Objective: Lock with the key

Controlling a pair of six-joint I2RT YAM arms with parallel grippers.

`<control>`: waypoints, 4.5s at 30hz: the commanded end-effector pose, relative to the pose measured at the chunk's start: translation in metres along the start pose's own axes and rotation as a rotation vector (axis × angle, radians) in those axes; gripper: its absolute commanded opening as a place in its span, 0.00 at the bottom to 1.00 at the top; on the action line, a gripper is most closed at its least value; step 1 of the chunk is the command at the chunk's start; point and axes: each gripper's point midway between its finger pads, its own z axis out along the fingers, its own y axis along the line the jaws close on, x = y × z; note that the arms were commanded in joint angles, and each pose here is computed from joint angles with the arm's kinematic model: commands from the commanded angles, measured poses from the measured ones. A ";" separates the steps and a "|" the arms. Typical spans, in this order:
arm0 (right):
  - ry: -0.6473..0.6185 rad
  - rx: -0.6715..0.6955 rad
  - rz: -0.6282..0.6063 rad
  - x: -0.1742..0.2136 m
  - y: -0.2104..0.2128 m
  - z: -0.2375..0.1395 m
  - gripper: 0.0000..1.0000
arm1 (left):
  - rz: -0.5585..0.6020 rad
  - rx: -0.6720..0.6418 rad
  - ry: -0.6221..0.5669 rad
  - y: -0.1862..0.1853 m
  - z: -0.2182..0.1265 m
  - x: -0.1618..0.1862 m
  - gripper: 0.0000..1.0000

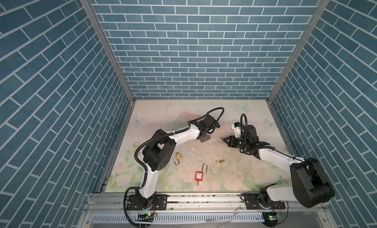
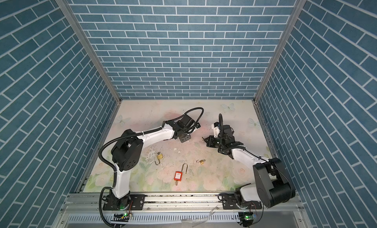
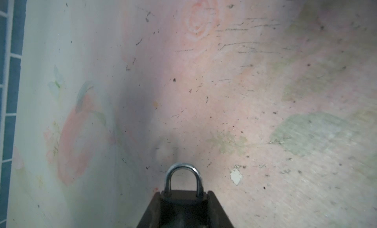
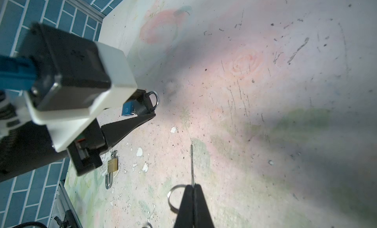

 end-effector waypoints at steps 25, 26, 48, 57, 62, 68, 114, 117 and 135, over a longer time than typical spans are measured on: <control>0.026 0.030 0.063 0.008 -0.011 0.006 0.00 | 0.065 0.128 -0.051 -0.024 0.026 -0.024 0.37; 0.025 0.030 0.064 0.008 -0.011 0.006 0.00 | 0.065 0.124 -0.054 -0.024 0.026 -0.024 0.43; 0.074 0.010 0.280 0.019 -0.015 0.038 0.00 | -0.473 -0.363 -0.632 0.108 -0.178 -0.033 0.85; 0.133 0.045 0.360 0.026 -0.008 0.073 0.00 | -0.695 -0.265 -0.706 0.089 -0.209 0.006 0.86; 0.120 0.073 0.418 0.028 -0.010 0.083 0.00 | -0.783 -0.252 -0.734 0.085 -0.217 0.021 0.86; 0.115 0.100 0.454 0.031 -0.015 0.090 0.00 | -0.788 -0.251 -0.750 0.086 -0.228 0.022 0.86; -0.061 0.149 0.110 -0.013 0.031 0.011 0.53 | -1.105 -0.260 -0.650 0.082 -0.231 0.072 0.85; -0.107 0.144 0.023 -0.015 0.040 -0.019 0.62 | -1.213 -0.190 -0.504 0.054 -0.214 0.091 0.85; -0.148 0.022 -0.168 0.024 0.052 -0.070 0.82 | -1.078 0.162 0.066 -0.204 -0.146 0.115 0.85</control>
